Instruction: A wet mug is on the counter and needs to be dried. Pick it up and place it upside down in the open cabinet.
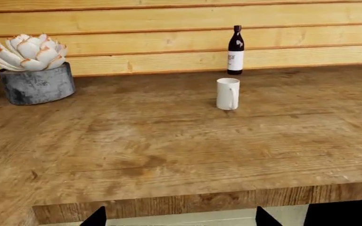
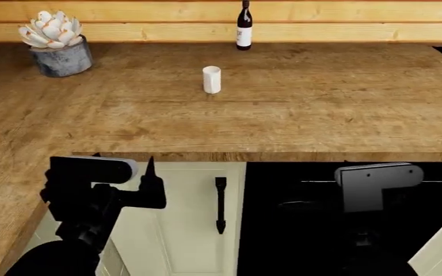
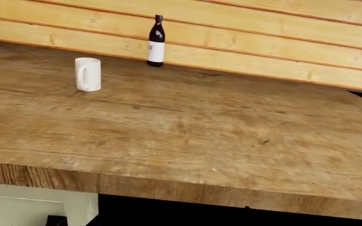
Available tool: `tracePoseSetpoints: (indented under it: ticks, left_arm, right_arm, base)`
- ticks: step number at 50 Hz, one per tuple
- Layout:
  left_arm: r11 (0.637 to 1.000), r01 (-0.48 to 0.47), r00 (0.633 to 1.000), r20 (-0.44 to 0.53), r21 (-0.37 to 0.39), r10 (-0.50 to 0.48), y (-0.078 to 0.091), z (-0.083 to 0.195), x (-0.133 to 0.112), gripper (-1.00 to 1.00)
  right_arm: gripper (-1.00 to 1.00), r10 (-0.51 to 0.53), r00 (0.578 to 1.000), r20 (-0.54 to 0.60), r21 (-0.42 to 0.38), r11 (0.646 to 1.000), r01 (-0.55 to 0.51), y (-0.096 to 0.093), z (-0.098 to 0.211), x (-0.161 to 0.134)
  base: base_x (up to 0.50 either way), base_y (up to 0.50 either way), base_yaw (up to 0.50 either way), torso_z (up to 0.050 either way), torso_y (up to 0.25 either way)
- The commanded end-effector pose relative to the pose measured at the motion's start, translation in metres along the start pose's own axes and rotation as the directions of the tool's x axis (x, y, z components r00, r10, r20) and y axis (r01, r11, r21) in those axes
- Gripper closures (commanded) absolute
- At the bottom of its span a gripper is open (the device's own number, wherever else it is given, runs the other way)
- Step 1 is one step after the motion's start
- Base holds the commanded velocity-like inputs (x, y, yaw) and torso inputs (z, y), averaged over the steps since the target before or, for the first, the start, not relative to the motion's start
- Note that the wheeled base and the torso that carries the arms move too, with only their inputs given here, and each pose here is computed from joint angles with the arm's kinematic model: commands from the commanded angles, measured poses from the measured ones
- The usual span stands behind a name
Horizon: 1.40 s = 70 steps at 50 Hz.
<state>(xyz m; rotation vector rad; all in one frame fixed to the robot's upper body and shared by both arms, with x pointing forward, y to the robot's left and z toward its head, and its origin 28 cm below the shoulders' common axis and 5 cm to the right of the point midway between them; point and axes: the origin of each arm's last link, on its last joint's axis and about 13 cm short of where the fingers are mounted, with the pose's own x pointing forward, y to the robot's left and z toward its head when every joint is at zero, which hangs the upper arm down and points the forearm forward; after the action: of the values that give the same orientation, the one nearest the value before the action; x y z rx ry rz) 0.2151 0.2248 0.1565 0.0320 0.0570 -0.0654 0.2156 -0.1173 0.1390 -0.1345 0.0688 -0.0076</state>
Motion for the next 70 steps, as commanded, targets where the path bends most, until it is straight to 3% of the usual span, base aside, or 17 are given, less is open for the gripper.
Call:
tracePoseSetpoints:
  ticks: [1,8,52,62,70]
  left_arm:
    - [1.0,0.012,1.0,-0.007,0.003,-0.012,-0.002,0.0,0.0,-1.0]
    - [1.0,0.017,1.0,-0.008,0.002,-0.017,-0.003,0.002,0.0,-1.0]
    - [1.0,0.019,1.0,-0.011,-0.004,-0.019,-0.003,0.002,0.0,-1.0]
    - [1.0,0.03,0.999,-0.024,0.005,-0.03,-0.002,0.006,0.0,-1.0]
    - [0.995,0.1,0.991,-0.088,0.01,-0.099,-0.001,0.024,0.006,-1.0]
  right_arm:
    - [-1.0,-0.019,1.0,0.0,0.005,1.0,0.019,-0.003,0.002,-0.001]
    - [-1.0,-0.014,1.0,0.0,0.009,1.0,0.014,-0.004,0.004,-0.001]
    - [-1.0,0.004,1.0,0.002,0.007,1.0,-0.004,-0.004,0.005,-0.003]
    - [-1.0,0.005,1.0,-0.003,0.006,1.0,-0.005,-0.006,0.01,-0.008]
    - [-1.0,-0.01,1.0,-0.012,0.003,1.0,0.01,-0.011,0.015,-0.011]
  base:
    - [0.0,0.0,0.0,0.0,0.0]
    - [0.02,0.0,0.0,0.0,0.0]
    - [0.49,0.02,0.0,0.0,0.0]
    - [0.04,0.01,0.0,0.0,0.001]
    - [0.0,0.0,0.0,0.0,0.0]
